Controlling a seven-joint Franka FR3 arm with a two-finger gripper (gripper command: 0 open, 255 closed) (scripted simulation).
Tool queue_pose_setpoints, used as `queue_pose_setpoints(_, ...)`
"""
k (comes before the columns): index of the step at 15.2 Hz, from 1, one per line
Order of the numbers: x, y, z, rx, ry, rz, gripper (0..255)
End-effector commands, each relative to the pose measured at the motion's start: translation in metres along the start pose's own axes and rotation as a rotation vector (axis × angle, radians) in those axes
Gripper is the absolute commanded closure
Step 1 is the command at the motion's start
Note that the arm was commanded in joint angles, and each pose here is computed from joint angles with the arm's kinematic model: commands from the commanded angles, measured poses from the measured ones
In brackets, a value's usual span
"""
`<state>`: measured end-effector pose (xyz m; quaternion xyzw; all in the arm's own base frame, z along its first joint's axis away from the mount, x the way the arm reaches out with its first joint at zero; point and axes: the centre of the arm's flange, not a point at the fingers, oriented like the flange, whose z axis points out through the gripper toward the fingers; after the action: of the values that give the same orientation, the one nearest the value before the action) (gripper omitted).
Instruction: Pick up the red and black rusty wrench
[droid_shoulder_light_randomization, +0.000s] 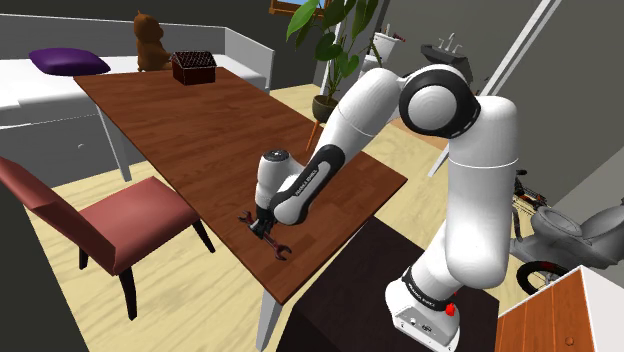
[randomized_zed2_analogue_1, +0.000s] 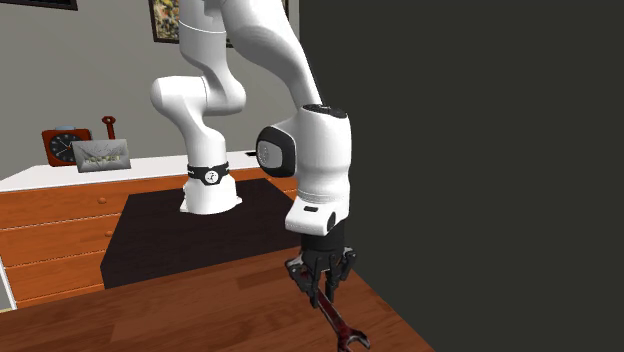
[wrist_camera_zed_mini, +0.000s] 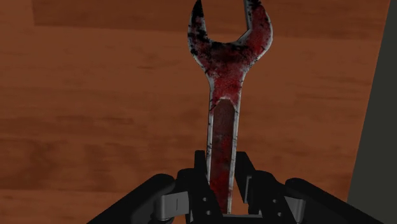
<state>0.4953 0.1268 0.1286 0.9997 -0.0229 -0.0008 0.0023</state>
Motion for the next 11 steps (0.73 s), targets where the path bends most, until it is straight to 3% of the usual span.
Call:
queue_pose_setpoints(1, -0.002, 0.008, 0.0, -0.004, -0.006, 0.012, 255)
queue_pose_setpoints(11, -0.002, 0.008, -0.053, -0.004, -0.006, 0.012, 255)
